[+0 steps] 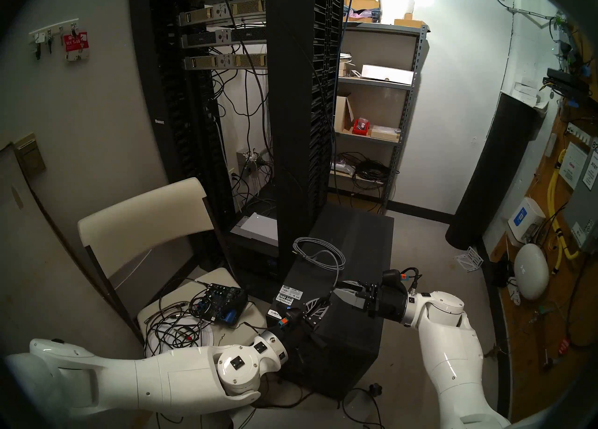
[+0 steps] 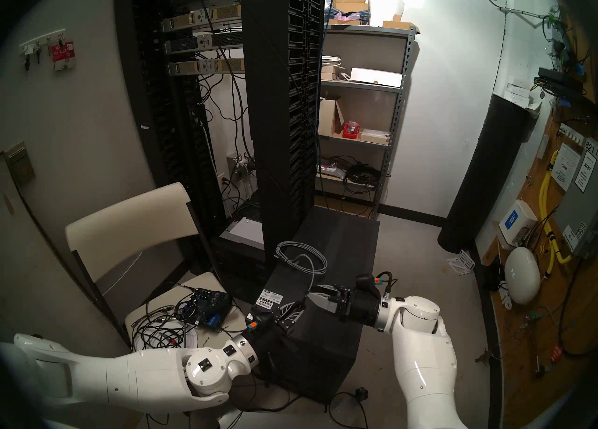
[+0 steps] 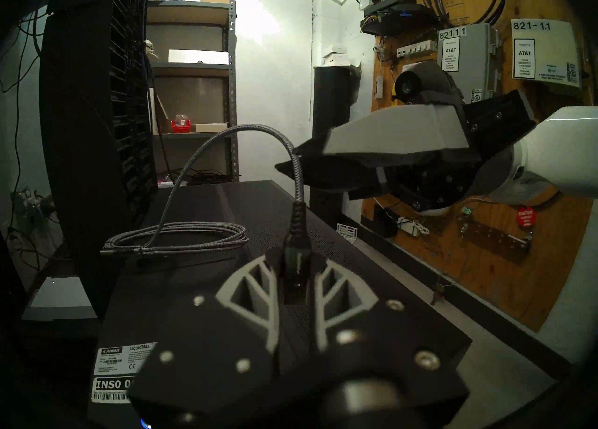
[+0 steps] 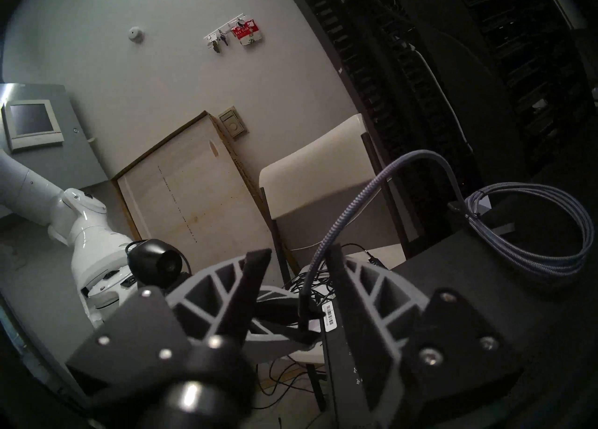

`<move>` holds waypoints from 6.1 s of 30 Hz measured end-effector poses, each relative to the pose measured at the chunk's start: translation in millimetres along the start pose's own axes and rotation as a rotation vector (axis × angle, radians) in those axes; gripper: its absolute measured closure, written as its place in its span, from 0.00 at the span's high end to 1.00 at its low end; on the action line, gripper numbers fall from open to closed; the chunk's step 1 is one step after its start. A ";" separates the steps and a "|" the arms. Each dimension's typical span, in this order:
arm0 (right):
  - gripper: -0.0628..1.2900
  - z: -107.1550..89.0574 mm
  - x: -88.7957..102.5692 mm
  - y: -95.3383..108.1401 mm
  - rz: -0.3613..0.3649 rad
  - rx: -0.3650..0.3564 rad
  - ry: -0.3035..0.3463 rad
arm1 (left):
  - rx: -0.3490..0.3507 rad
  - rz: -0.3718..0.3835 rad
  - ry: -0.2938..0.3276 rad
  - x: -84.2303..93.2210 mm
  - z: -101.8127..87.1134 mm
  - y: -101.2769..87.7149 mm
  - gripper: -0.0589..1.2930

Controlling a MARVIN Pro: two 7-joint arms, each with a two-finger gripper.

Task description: Insert the cable into the workstation's USB slot

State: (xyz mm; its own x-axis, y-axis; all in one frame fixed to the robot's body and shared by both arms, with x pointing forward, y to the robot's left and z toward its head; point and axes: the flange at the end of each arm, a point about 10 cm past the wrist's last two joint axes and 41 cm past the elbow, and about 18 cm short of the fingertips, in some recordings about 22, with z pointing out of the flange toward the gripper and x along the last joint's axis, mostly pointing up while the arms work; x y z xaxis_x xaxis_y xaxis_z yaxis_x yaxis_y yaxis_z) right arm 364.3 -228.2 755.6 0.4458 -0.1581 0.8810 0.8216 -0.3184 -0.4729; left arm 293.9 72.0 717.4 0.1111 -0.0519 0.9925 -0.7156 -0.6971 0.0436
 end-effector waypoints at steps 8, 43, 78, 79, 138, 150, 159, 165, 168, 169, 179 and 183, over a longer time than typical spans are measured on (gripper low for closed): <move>0.51 -0.8 -0.2 5.0 0.007 0.007 -0.007 | -0.081 -0.047 -0.048 -1.4 -5.1 -10.2 0.15; 0.03 17.3 -3.6 18.1 0.019 0.045 -0.020 | -0.127 -0.023 -0.048 2.3 -2.0 -23.1 0.13; 0.03 52.6 3.7 4.7 0.008 -0.185 0.038 | 0.158 0.180 0.096 1.1 -1.1 -3.4 0.80; 0.03 53.1 3.7 4.4 0.007 -0.185 0.039 | 0.165 0.187 0.098 0.9 -0.8 -2.2 0.79; 0.03 53.7 -2.1 -13.6 0.000 -0.170 0.011 | 0.430 0.482 0.107 -14.7 16.9 11.4 0.19; 0.03 46.3 -3.0 -15.1 -0.004 -0.139 -0.005 | 0.376 0.354 0.071 -8.2 22.8 10.8 0.09; 0.03 37.7 -1.0 -14.6 -0.015 -0.122 -0.027 | 0.295 0.167 0.025 3.7 27.8 7.8 0.09; 0.03 33.7 -0.2 -14.1 -0.015 -0.118 -0.051 | 0.231 0.082 0.004 6.3 26.3 1.6 0.09; 0.03 32.3 -0.4 -13.6 -0.016 -0.118 -0.064 | 0.204 0.046 -0.004 5.8 24.7 -2.7 0.09; 0.03 32.1 -0.6 -13.4 -0.017 -0.118 -0.069 | 0.197 0.033 -0.007 5.6 24.0 -4.4 0.09; 0.08 32.8 -3.2 -9.2 -0.048 -0.119 -0.103 | 0.119 -0.107 -0.040 3.2 13.5 -20.9 0.09; 0.12 33.7 -3.3 -7.1 -0.059 -0.113 -0.108 | 0.094 -0.160 -0.048 3.5 7.8 -27.0 0.09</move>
State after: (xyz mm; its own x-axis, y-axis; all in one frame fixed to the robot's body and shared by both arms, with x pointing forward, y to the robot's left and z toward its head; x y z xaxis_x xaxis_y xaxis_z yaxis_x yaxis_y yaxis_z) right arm 368.9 -193.9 755.7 0.4382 -0.0363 0.8981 0.8053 -0.4280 -0.4102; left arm 318.9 85.1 718.8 0.2525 0.0321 0.9671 -0.6187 -0.7631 0.1869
